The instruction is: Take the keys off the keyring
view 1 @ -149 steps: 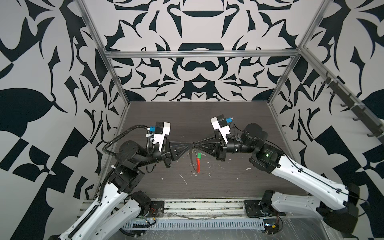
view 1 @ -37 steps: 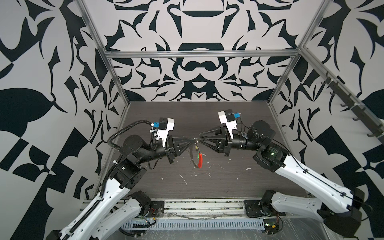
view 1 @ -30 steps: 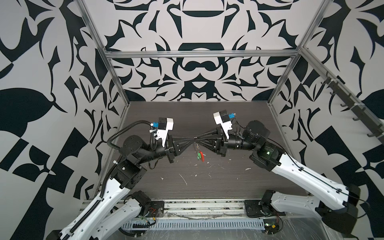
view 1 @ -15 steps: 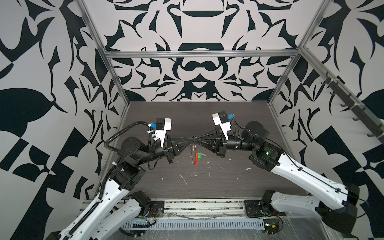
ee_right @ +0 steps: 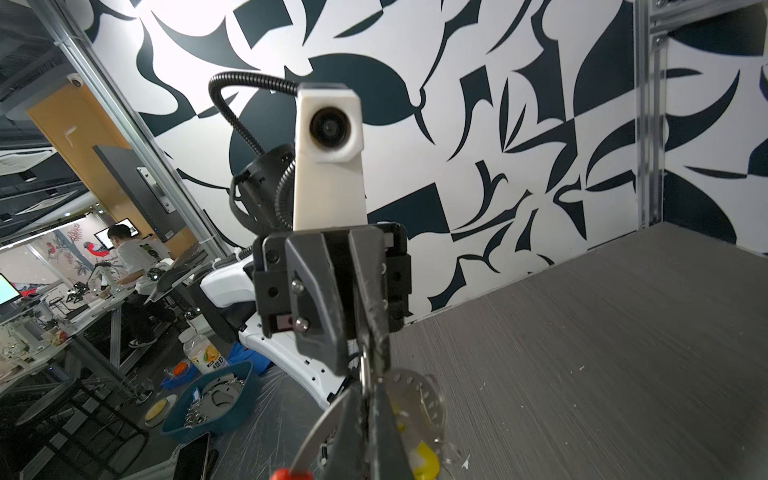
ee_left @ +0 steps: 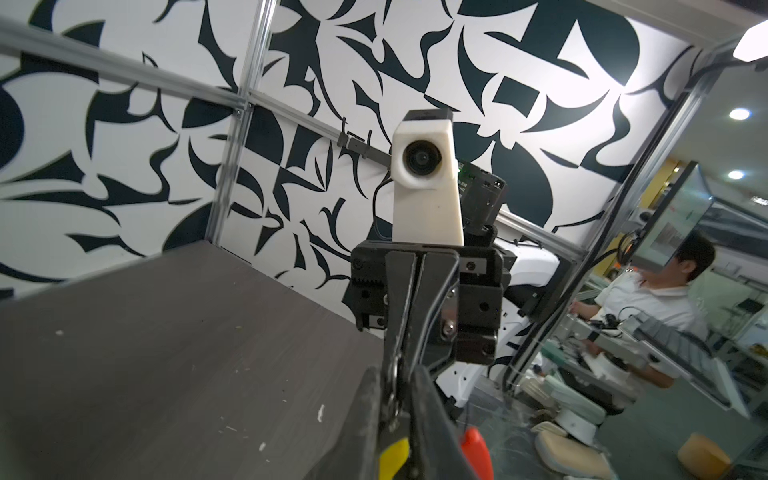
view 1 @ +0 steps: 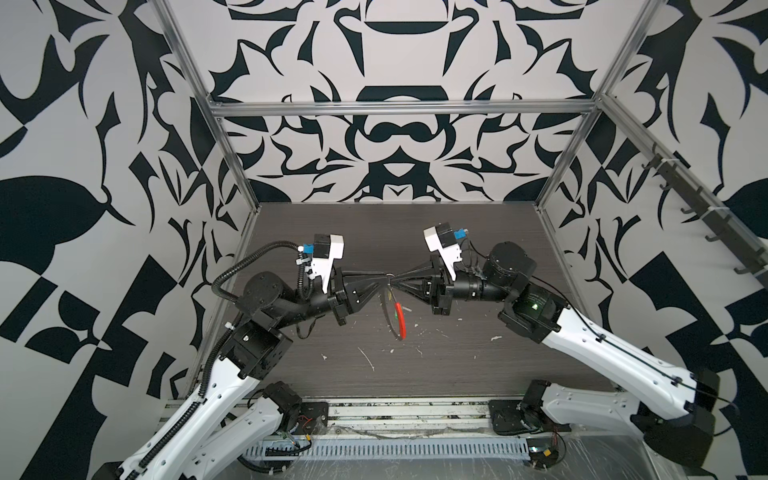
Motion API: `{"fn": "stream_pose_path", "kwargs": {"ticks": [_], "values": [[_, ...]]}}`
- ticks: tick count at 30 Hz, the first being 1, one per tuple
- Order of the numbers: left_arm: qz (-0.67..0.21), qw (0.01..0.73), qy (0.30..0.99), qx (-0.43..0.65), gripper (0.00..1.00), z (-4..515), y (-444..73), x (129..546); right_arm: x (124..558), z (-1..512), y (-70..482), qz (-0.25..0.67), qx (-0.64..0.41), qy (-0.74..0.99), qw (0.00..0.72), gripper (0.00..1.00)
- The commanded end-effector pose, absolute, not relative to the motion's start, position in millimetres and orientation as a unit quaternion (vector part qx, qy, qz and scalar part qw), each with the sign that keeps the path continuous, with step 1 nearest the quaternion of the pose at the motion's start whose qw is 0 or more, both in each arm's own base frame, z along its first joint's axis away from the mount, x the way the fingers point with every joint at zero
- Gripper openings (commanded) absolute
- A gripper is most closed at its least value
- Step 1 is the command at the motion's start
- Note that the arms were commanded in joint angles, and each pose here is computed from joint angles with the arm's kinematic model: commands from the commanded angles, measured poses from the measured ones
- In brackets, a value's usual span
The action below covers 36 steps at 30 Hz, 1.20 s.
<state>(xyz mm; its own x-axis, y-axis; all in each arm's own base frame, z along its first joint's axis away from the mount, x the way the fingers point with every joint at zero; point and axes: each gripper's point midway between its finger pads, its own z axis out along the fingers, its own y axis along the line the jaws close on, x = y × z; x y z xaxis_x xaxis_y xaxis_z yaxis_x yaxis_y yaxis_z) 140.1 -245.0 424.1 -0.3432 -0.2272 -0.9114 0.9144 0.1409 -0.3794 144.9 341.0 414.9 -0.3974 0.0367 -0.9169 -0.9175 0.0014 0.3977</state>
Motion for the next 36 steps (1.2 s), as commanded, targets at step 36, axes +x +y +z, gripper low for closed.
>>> {"fn": "stream_pose_path", "kwargs": {"ticks": [36], "values": [[-0.553,0.292,0.692,0.361,0.18,403,-257,115,128,422,329,0.532,-0.45,0.625,0.353,0.0]]}}
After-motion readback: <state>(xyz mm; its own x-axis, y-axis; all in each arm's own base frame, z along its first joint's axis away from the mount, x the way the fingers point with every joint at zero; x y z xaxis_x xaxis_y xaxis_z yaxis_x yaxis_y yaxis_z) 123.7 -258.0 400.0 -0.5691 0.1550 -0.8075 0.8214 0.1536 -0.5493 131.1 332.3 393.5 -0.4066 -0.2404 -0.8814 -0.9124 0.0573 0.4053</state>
